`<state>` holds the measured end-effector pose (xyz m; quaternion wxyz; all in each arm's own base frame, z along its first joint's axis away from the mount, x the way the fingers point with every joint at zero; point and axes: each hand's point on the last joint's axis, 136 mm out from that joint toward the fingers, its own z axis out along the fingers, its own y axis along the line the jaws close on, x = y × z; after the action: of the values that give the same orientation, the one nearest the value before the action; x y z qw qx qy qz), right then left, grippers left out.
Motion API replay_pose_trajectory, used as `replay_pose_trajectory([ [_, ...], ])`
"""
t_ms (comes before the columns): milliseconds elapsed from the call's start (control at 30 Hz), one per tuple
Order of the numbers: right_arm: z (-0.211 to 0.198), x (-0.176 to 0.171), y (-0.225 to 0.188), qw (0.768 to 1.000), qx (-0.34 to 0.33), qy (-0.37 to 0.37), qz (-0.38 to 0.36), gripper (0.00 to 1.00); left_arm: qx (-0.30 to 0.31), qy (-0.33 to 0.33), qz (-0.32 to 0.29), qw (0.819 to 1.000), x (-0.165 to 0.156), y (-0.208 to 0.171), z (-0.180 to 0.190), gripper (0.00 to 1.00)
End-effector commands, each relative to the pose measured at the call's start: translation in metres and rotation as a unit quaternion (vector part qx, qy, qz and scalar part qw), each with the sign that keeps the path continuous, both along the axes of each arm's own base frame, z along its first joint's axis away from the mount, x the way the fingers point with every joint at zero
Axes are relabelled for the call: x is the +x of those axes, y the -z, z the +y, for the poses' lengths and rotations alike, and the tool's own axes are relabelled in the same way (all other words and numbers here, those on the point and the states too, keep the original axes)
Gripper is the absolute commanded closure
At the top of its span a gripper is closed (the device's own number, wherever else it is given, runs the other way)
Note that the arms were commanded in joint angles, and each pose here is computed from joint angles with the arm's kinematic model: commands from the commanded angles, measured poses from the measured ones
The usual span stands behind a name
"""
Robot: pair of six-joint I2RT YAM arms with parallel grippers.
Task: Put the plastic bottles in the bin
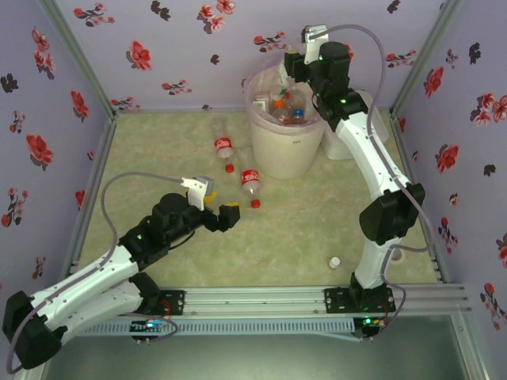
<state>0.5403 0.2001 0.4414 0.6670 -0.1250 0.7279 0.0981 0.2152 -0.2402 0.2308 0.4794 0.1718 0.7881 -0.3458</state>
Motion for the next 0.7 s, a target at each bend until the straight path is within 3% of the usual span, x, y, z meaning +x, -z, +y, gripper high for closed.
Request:
replay_pose_trajectory([
  [0, 0.017, 0.014, 0.044, 0.997, -0.007, -0.027, 0.068, 0.91, -0.001, -0.012, -0.001, 1.000, 0.001, -0.002, 0.003, 0.00],
  [300, 0.030, 0.029, 0.110, 0.984, -0.037, -0.038, 0.168, 0.92, 0.007, -0.014, 0.005, 1.000, 0.002, 0.005, 0.004, 0.00],
  [567, 0.014, 0.021, 0.178, 0.951, -0.172, 0.019, 0.257, 0.94, 0.019, -0.018, 0.005, 1.000, 0.003, 0.010, 0.007, 0.00],
  [667, 0.011, 0.015, 0.199, 0.940, -0.181, 0.022, 0.290, 0.94, 0.024, -0.017, 0.007, 1.000, 0.004, 0.011, 0.005, 0.00],
])
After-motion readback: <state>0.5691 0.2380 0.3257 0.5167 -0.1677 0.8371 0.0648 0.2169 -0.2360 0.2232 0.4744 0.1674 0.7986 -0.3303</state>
